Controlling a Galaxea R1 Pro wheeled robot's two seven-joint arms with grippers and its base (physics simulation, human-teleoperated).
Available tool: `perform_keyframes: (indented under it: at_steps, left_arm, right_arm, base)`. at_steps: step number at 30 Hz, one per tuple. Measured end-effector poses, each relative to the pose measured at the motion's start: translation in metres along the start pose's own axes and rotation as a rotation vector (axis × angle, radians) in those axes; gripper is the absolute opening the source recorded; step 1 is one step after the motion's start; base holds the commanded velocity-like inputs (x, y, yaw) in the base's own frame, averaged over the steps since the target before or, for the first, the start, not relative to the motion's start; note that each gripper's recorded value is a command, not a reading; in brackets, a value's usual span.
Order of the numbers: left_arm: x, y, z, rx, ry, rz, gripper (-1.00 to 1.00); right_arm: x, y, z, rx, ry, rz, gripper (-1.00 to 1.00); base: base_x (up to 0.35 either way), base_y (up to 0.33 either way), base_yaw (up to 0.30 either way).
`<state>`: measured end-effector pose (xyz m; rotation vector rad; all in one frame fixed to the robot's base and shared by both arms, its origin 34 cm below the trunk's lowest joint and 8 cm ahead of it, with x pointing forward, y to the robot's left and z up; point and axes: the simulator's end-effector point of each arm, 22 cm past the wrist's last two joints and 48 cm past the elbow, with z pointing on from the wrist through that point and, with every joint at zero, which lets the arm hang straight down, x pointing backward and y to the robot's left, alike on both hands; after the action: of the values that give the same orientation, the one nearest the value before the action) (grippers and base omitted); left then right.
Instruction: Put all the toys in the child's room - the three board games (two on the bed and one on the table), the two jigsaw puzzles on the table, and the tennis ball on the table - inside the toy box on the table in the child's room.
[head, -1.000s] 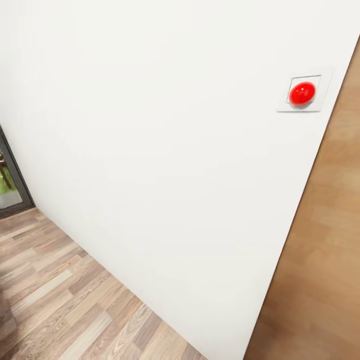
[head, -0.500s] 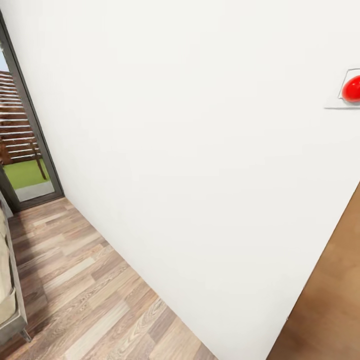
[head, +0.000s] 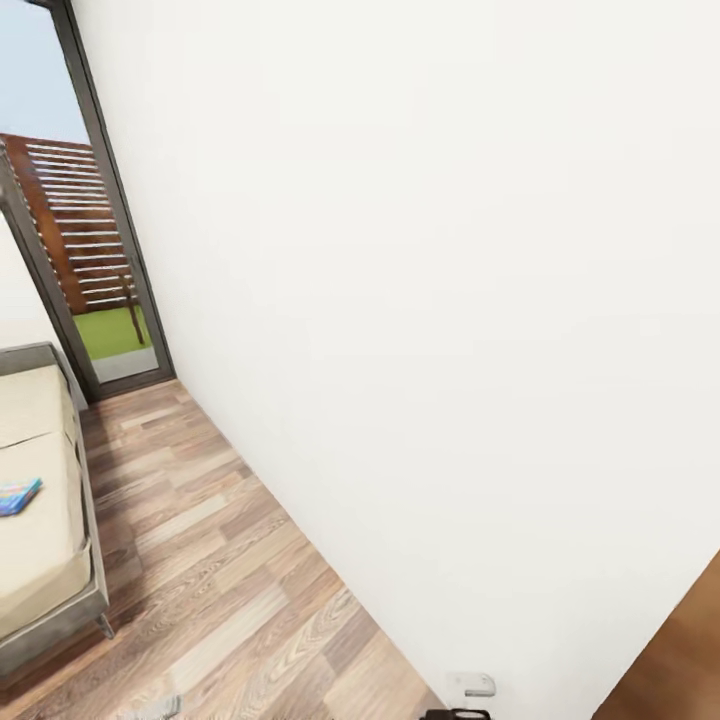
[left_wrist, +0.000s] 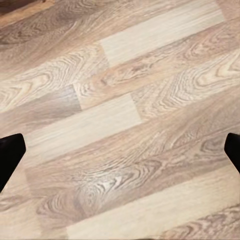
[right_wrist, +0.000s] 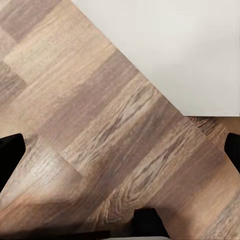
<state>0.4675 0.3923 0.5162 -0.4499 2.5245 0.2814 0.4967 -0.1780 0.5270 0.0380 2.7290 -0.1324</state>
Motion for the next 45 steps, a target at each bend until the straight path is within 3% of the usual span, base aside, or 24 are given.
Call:
perform_keyframes:
  at_steps: [24, 45]
  left_arm:
    - [-0.017, -0.004, -0.001, 0.011, -0.082, 0.003, 1.00]
    - [-0.017, -0.005, -0.001, 0.011, -0.083, 0.001, 1.00]
  right_arm:
    - [-0.017, 0.002, 0.000, -0.008, -0.090, 0.027, 1.00]
    - [-0.015, 0.003, 0.001, -0.008, -0.111, 0.025, 1.00]
  base:
    - [-0.049, 0.043, 0.029]
    - [0.000, 0.051, 0.267]
